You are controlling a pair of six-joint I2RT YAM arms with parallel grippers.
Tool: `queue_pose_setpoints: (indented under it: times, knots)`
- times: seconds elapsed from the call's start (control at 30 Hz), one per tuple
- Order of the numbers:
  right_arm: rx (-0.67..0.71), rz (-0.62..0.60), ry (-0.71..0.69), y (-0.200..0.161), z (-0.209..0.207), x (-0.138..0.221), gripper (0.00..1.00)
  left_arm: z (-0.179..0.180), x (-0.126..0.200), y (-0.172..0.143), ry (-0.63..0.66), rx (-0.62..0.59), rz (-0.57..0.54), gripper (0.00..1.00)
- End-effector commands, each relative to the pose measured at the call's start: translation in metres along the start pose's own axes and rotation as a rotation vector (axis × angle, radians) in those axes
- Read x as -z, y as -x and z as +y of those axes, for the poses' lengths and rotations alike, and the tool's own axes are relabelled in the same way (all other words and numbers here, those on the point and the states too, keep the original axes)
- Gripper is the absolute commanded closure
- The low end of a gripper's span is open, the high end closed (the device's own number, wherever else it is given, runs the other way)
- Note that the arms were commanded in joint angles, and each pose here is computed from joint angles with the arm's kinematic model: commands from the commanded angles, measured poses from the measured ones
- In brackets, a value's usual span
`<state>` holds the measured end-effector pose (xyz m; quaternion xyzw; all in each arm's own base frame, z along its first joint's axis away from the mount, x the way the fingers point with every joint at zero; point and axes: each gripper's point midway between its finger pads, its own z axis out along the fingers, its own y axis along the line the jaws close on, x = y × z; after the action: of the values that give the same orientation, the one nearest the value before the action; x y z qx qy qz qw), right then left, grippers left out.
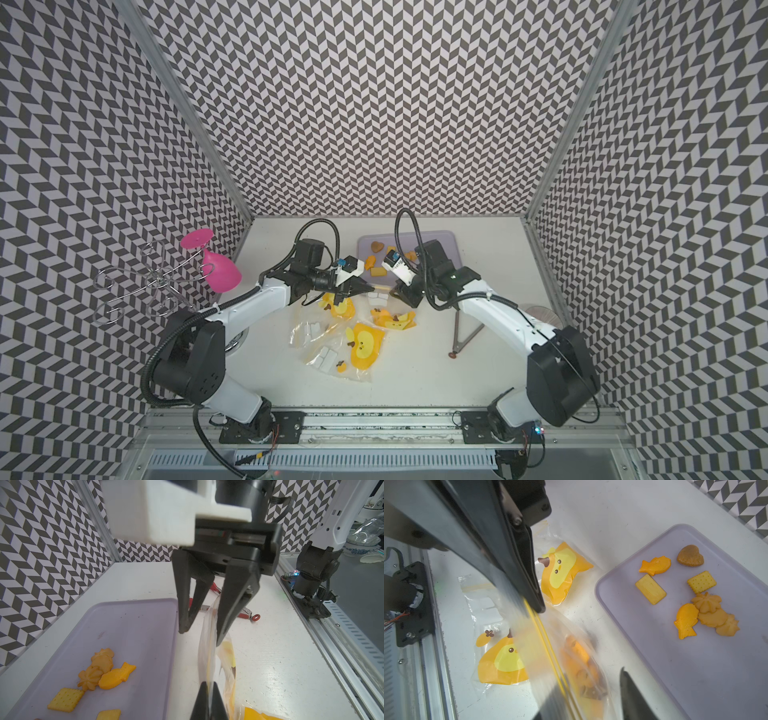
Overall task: Put the cookies into a resealable bag to prevent moisture
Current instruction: Pick up the ziploc bag from the center of the board, then place the ziploc bag at the center of the board.
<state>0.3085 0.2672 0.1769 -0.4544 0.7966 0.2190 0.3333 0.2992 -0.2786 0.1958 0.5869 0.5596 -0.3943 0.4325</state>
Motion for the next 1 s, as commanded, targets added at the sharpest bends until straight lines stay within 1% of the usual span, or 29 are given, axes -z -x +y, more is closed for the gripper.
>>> queue_pose_setpoints:
  times: [0.0, 0.03, 0.07, 0.1, 0.13, 0.17, 0.2, 0.27, 0.3, 0.33, 0.43, 0.53, 0.6, 0.73, 0.87, 0.97]
  knots:
    - [0.019, -0.028, -0.027, 0.009, -0.003, 0.008, 1.00, 0.010, 0.004, 0.022, 0.037, -0.025, -0.038, 0.93]
    - [-0.002, -0.043, -0.076, 0.011, -0.009, 0.013, 1.00, 0.021, 0.008, 0.032, 0.101, 0.022, -0.057, 0.68]
    - [-0.025, -0.070, -0.134, 0.014, -0.017, 0.020, 1.00, 0.032, 0.013, 0.042, 0.176, 0.063, -0.074, 0.49]
    - [-0.056, -0.112, -0.216, 0.019, -0.028, 0.032, 1.00, 0.043, 0.022, 0.054, 0.268, 0.093, -0.103, 0.21]
    - [-0.101, -0.179, -0.304, 0.029, -0.038, 0.048, 1.00, 0.053, 0.033, 0.070, 0.366, 0.127, -0.144, 0.01]
    - [-0.145, -0.244, -0.386, 0.036, -0.049, 0.065, 1.00, 0.063, 0.045, 0.081, 0.451, 0.169, -0.175, 0.00]
    - [-0.193, -0.331, -0.467, 0.046, -0.058, 0.088, 1.00, 0.075, 0.059, 0.091, 0.553, 0.237, -0.206, 0.00]
    - [-0.263, -0.482, -0.604, 0.056, -0.077, 0.128, 1.00, 0.091, 0.081, 0.099, 0.689, 0.332, -0.218, 0.00]
    - [-0.312, -0.532, -0.674, 0.056, -0.091, 0.149, 1.00, 0.100, 0.092, 0.099, 0.759, 0.389, -0.214, 0.00]
    - [-0.357, -0.547, -0.729, 0.052, -0.106, 0.163, 1.00, 0.107, 0.102, 0.094, 0.823, 0.456, -0.199, 0.01]
    - [-0.447, -0.480, -0.891, 0.027, -0.155, 0.184, 1.00, 0.123, 0.127, 0.068, 0.956, 0.678, -0.133, 0.00]
    - [-0.458, -0.409, -1.022, 0.008, -0.201, 0.199, 1.00, 0.118, 0.138, 0.049, 0.925, 0.796, -0.105, 0.00]
    - [-0.469, -0.381, -1.092, -0.004, -0.230, 0.208, 1.00, 0.111, 0.145, 0.035, 0.933, 0.835, -0.101, 0.00]
    - [-0.494, -0.307, -1.186, -0.031, -0.282, 0.224, 1.00, 0.094, 0.162, 0.016, 1.033, 0.859, -0.060, 0.00]
    - [-0.537, -0.269, -1.239, -0.067, -0.315, 0.233, 1.00, 0.086, 0.164, -0.006, 1.035, 0.869, 0.030, 0.00]
    - [-0.579, -0.228, -1.271, -0.097, -0.333, 0.236, 1.00, 0.084, 0.165, -0.014, 1.040, 0.874, 0.054, 0.00]
